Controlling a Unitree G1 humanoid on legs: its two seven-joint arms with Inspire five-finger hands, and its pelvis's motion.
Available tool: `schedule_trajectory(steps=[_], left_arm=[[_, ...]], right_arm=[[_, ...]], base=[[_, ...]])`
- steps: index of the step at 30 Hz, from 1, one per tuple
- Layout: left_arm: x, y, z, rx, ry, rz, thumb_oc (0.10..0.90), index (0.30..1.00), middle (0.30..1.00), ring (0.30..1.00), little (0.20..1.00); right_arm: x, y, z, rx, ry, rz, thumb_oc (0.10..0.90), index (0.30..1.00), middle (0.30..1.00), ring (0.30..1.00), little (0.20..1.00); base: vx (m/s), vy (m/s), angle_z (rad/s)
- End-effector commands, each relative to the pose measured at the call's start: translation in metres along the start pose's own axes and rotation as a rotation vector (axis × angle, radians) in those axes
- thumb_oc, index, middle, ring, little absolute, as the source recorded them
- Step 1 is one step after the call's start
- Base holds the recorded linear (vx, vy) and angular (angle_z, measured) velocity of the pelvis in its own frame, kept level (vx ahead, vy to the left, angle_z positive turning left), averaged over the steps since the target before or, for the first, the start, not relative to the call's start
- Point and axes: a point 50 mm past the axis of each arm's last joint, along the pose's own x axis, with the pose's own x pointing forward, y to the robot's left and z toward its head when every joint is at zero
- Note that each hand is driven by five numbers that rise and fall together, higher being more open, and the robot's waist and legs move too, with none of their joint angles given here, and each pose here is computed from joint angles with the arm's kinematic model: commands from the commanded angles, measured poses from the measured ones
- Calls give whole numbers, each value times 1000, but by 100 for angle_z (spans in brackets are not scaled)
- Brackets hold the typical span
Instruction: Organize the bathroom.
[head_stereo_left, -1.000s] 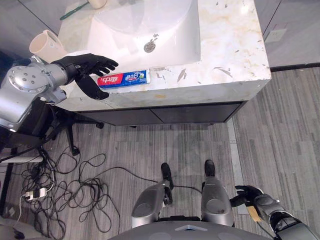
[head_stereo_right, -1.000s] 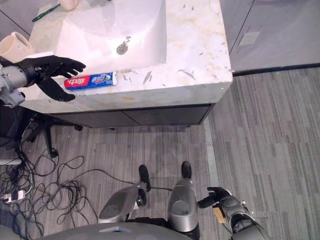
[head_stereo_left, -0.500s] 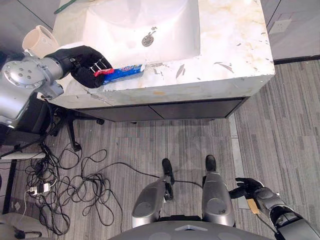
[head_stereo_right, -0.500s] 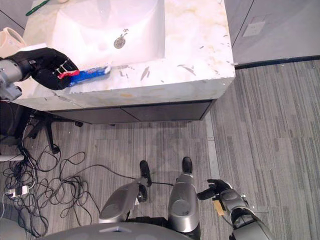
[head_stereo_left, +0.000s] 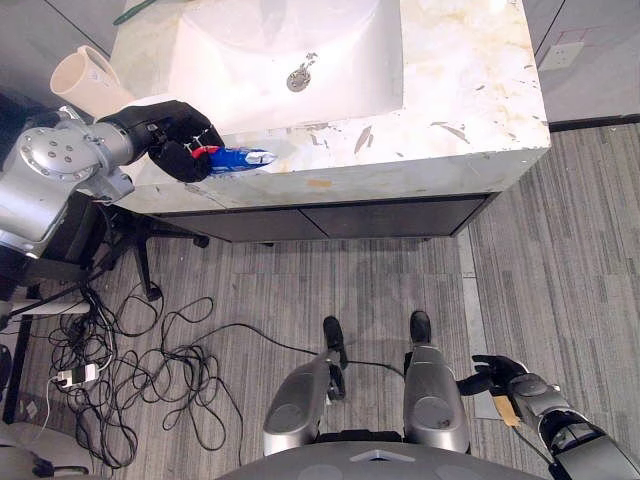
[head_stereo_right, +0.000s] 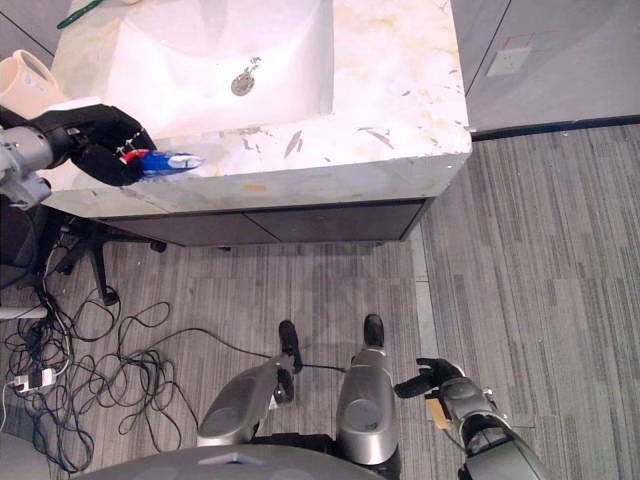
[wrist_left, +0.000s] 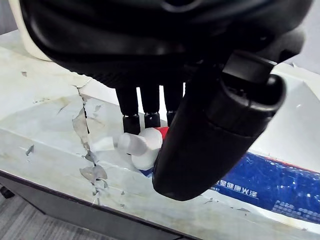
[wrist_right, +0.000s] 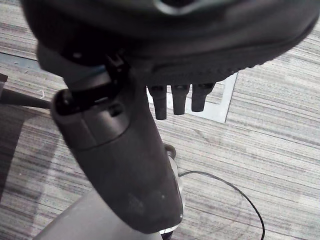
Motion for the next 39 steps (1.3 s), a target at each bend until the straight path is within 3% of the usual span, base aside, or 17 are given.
schedule_trajectory(steps=[1, 8, 9, 10, 12, 13, 16, 21, 23, 27, 32, 35, 39], left_arm=[[-23, 37, 6, -225, -102, 180, 400, 300, 300, 300, 300], [-14, 13, 17, -513, -290, 185, 400, 300, 300, 300, 300], [-14, 11, 19, -523, -304, 189, 400, 300, 300, 300, 300], [-15, 10, 20, -501, -308, 208, 400, 300, 300, 300, 300], [-17, 12, 22, -503, -331, 221, 400, 300, 300, 300, 300], [-17, 12, 23, -502, -333, 224, 400, 300, 300, 300, 300], [-23, 20, 28, -504, -366, 264, 400, 300, 300, 300, 300], [-27, 22, 31, -508, -395, 281, 400, 300, 300, 300, 300], [-32, 29, 32, -508, -409, 311, 400, 300, 300, 300, 300], [-34, 39, 35, -523, -411, 312, 400, 300, 300, 300, 300], [-32, 47, 42, -560, -417, 293, 400, 300, 300, 300, 300], [-29, 48, 44, -582, -428, 286, 400, 300, 300, 300, 300], [-22, 47, 51, -601, -437, 274, 400, 300, 300, 300, 300]], right_arm=[[-3, -4, -24, 30, 51, -15, 800, 900, 900, 900, 900], [-3, 11, -38, 133, 95, 0, 800, 900, 900, 900, 900], [-4, 13, -40, 256, 103, 18, 800, 900, 900, 900, 900], [-4, 19, -47, 554, 145, 13, 800, 900, 900, 900, 900], [-6, 13, -55, 805, 126, -28, 800, 900, 900, 900, 900], [-6, 12, -56, 832, 122, -29, 800, 900, 900, 900, 900], [-13, -13, -75, 1053, 86, -186, 800, 900, 900, 900, 900], [-20, -43, -82, 1124, 20, -335, 800, 900, 900, 900, 900], [-43, -114, -78, 1214, -163, -564, 800, 900, 900, 900, 900], [-80, -189, -48, 1165, -409, -752, 800, 900, 900, 900, 900], [-163, -266, 47, 873, -838, -1018, 800, 900, 900, 900, 900], [-228, -274, 119, 636, -1155, -1148, 800, 900, 900, 900, 900], [-292, -253, 193, 384, -1445, -1137, 800, 900, 900, 900, 900]], base=[[0, 0, 0], [37, -22, 2], [67, -51, 1], [78, -52, 0], [80, -50, -2], [104, -65, -8], [93, -52, -8], [42, -20, -7], [80, -30, -2], [39, -22, -11], [11, 0, -6], [-17, 28, -2], [-6, 26, 0]])
